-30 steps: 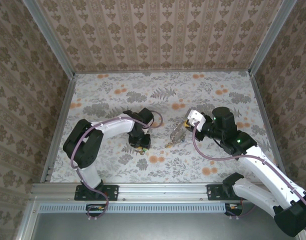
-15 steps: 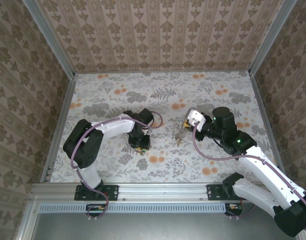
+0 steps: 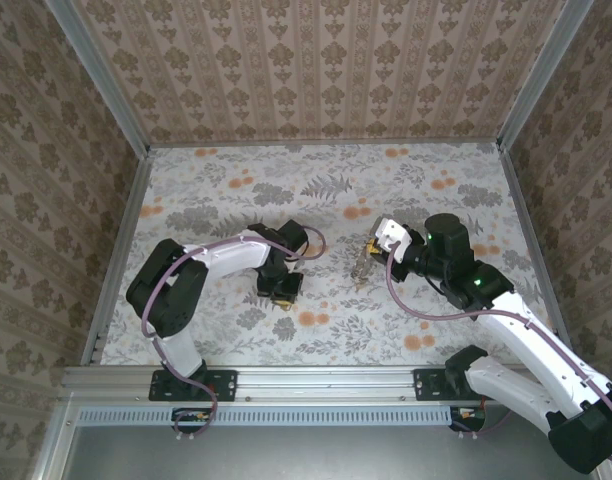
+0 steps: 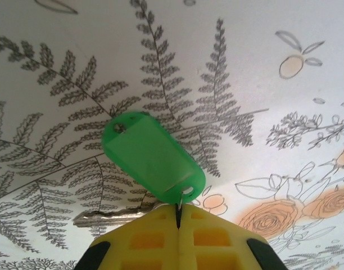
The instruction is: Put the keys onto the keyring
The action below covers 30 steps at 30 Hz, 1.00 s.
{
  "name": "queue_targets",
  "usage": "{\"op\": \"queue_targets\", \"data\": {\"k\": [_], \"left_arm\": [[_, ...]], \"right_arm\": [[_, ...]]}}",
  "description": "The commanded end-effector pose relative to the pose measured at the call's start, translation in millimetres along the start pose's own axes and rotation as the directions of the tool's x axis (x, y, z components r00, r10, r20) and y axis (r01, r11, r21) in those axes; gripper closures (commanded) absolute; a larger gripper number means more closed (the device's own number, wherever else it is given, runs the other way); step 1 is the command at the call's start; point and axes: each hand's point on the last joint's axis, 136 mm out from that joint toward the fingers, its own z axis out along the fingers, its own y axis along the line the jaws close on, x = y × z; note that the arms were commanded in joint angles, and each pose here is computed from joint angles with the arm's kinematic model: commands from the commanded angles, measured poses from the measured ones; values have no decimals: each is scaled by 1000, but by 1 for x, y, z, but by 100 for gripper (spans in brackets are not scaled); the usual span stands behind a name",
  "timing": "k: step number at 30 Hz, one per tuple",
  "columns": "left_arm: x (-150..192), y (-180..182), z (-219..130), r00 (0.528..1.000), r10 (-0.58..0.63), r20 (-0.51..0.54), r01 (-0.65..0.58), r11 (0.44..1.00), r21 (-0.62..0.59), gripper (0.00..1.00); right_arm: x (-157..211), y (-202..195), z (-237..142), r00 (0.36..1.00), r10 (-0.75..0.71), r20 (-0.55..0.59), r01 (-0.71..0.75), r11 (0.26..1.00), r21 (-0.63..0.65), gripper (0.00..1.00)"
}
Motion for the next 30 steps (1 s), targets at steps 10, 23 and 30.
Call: {"op": "queue_targets", "data": {"k": [10,23,30], "left_arm": [[-4,-34,-59,943,288,164,-308,945,109,100],[9,-82,-197,167,733,659,-862,433,-263,100],[27,-102,-213,-216,715,665,-851,196,-488,100]], "right_arm": [[-10,-2,1,998,39,43,-39,999,-4,100],[-31,62,8,969,-161,187,208,941,-267,100],[-44,86,4,926,-205,316,314,885,-344,100]]}}
